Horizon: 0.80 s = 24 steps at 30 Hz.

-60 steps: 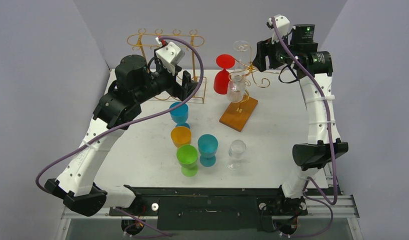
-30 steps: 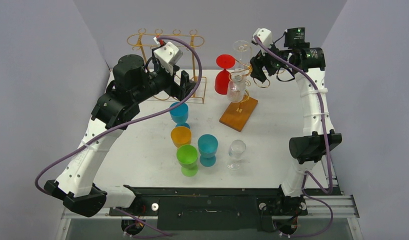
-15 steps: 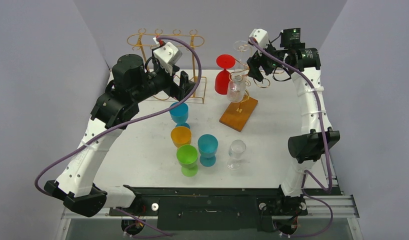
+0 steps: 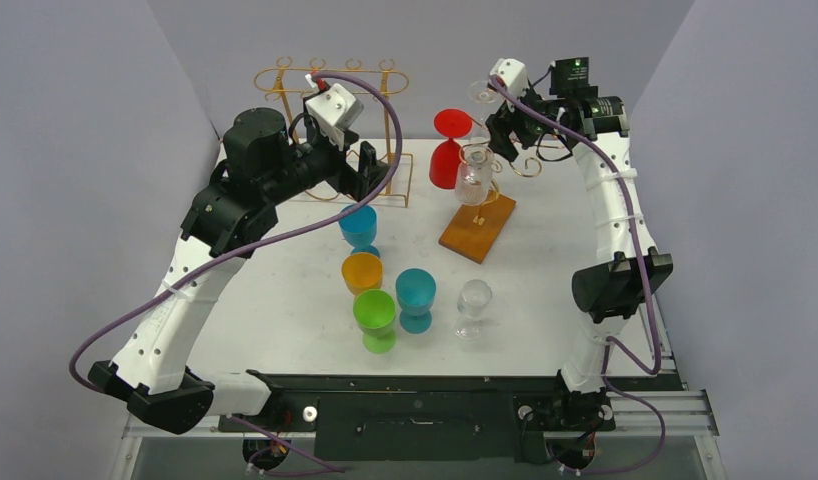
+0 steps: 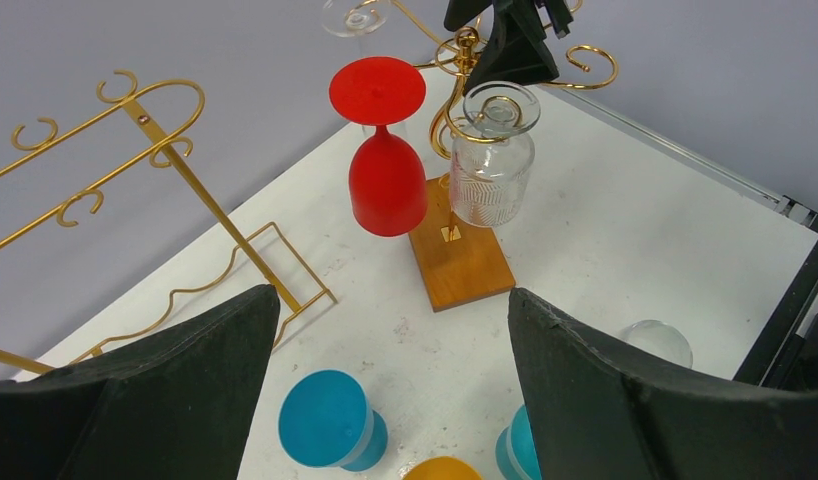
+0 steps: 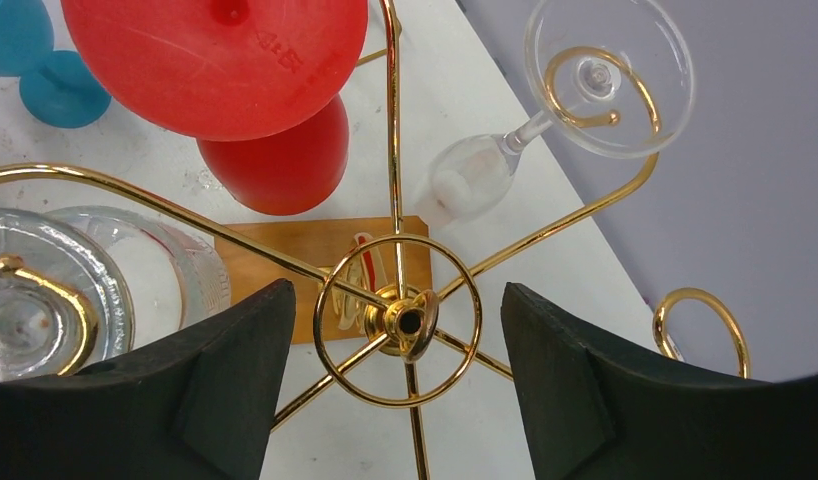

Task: Place the wine glass upside down on the wine glass rack
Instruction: Adjust the wine rack at the center of the board.

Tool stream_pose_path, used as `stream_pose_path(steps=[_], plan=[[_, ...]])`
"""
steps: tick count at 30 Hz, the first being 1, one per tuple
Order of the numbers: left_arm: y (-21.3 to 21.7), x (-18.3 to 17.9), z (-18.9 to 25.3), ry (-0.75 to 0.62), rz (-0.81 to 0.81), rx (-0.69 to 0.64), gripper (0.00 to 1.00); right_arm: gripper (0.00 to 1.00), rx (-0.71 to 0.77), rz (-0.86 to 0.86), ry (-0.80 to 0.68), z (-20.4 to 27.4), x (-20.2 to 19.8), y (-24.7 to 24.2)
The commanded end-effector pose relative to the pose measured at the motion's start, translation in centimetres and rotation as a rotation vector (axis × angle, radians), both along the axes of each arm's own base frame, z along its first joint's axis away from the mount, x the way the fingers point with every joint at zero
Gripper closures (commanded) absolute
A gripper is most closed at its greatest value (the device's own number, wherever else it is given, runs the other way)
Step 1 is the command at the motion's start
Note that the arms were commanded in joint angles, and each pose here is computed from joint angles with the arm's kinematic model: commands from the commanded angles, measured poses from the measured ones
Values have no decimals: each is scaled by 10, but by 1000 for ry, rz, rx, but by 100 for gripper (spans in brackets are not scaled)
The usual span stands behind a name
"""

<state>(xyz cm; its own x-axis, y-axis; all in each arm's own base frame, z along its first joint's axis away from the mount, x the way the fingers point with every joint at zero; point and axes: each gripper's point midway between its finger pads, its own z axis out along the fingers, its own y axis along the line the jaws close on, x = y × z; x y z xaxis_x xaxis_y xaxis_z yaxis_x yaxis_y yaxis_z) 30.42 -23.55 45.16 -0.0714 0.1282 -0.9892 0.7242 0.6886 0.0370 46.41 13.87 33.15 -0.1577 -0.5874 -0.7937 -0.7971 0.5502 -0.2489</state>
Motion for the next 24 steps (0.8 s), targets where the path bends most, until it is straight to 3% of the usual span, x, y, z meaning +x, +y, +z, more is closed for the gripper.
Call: stream_pose_path(steps=[1,7,24], plan=[[3,-7,19,-46,-14,-42,18,29,-30,-19,61,-23,2,-4],[4,-9,23,-55,-14,-49,18,33,3,-71,82,-24,4,-4],[9,-17,29,-73,-9,-68,18,68,202,-273,148,-17,22,27]])
